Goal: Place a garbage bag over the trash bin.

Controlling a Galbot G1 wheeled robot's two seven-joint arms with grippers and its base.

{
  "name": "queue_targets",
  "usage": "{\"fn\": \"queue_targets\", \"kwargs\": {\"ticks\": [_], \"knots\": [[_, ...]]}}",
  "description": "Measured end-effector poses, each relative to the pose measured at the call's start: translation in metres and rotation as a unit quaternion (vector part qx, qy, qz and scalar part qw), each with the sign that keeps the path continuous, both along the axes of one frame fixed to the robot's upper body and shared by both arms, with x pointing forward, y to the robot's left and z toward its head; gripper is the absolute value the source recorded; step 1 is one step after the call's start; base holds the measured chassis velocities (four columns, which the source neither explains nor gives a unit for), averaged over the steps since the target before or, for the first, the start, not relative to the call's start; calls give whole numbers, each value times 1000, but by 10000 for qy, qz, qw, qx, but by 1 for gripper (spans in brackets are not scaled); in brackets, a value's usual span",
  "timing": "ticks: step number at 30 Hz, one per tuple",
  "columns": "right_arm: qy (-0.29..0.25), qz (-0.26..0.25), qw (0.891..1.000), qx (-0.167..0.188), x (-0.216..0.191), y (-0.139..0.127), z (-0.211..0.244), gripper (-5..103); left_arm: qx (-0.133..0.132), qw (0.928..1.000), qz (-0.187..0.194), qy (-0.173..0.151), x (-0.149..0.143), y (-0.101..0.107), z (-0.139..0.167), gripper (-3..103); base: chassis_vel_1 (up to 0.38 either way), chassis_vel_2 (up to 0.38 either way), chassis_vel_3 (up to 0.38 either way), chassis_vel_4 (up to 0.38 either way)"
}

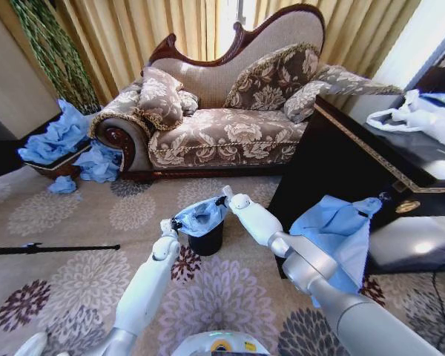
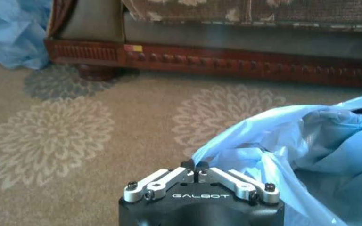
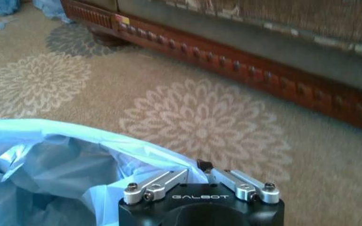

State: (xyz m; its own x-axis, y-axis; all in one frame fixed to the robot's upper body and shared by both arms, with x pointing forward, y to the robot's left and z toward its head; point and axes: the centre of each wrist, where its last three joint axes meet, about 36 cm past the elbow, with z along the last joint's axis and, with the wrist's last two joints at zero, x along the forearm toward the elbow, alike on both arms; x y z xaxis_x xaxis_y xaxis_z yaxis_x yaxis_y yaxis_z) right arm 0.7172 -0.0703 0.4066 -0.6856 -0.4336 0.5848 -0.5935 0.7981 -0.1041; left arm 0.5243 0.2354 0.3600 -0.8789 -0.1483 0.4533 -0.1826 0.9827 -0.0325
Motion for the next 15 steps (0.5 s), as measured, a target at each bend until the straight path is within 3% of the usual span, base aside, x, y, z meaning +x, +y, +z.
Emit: {"fn": "queue_targets", "kwargs": {"ticks": [8,12,15], "knots": [[200,-152,9995,176,3,-4,-1,0,-22,10000,44,-47,22,4,9,0,0,0,0,0],[201,-462,9982,310,8,-10,3,0,-45,9999,57,-112,31,8,13,0,0,0,0,0],[283,-782,9952,519,12,-16,7,0,-210,9997,35,-69,37,10,19,0,0,0,0,0]]}}
